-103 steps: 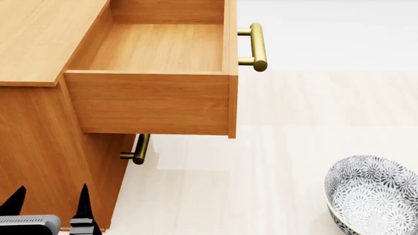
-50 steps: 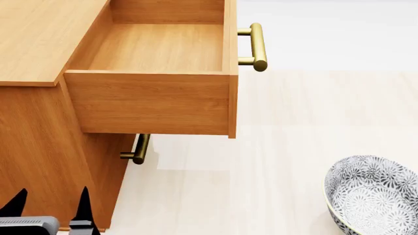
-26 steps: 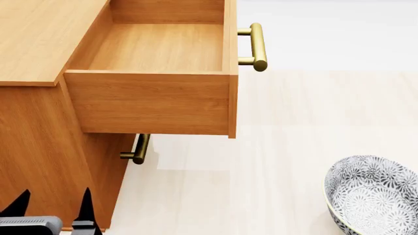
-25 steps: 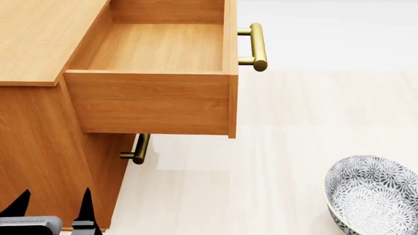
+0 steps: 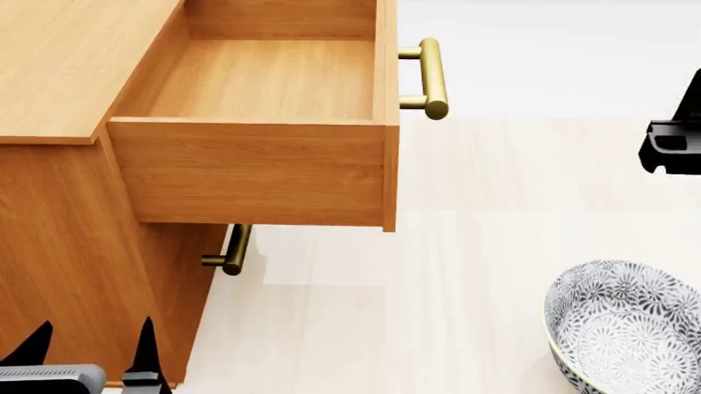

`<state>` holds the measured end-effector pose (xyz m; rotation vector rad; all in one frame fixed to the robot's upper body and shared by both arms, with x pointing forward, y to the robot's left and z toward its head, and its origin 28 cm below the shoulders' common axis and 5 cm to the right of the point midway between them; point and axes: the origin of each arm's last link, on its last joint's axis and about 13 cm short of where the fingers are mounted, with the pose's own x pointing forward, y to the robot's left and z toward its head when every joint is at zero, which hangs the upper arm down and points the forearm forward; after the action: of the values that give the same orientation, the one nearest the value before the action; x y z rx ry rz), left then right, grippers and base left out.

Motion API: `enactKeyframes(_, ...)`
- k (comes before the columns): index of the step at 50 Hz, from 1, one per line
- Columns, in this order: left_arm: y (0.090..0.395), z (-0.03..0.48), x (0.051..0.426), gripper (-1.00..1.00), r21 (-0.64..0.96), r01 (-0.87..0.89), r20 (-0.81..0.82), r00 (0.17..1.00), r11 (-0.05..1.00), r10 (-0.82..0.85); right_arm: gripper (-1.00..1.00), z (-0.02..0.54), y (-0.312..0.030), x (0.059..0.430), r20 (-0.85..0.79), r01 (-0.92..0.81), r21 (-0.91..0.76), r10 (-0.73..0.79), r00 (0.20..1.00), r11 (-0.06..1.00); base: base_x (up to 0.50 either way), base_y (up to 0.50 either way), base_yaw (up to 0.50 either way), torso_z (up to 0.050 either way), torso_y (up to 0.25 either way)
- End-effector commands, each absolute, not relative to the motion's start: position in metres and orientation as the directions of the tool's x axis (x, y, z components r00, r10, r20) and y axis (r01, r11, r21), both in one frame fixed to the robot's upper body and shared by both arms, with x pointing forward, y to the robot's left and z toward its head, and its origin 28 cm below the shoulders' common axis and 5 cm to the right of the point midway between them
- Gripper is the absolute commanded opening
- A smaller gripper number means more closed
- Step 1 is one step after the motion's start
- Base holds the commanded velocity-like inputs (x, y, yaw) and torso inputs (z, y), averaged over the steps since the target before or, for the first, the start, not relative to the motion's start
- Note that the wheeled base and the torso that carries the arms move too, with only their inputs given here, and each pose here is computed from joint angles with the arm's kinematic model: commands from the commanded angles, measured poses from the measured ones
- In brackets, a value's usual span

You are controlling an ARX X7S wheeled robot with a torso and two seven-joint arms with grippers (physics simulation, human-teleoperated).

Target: Put the ketchup in the top drawer of the cabinet.

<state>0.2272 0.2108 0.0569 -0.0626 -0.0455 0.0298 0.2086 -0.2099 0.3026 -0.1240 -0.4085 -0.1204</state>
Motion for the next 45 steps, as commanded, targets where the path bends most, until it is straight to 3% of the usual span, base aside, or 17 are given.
enactKeyframes(1,0.210,0.057,0.228,1.00,-0.066,-0.029,0.047,0.998,0.997,0.032,-1.00,0.322,-0.190,0.248,0.449,0.083,-0.148,-0.008,0.893,0.985,0.00,0.00,0.00,0.000,0.000)
enactKeyframes(30,0.210,0.054,0.229,1.00,-0.071,-0.034,0.039,0.999,0.997,0.036,-1.00,0.338,-0.171,0.310,0.435,0.007,-0.159,0.063,0.898,0.987,0.00,0.00,0.00,0.000,0.000)
enactKeyframes(45,0.210,0.054,0.229,1.00,-0.071,-0.034,0.038,0.999,0.997,0.036,-1.00,0.357,-0.165,0.318,0.455,0.005,-0.167,0.072,0.888,0.986,0.00,0.00,0.00,0.000,0.001)
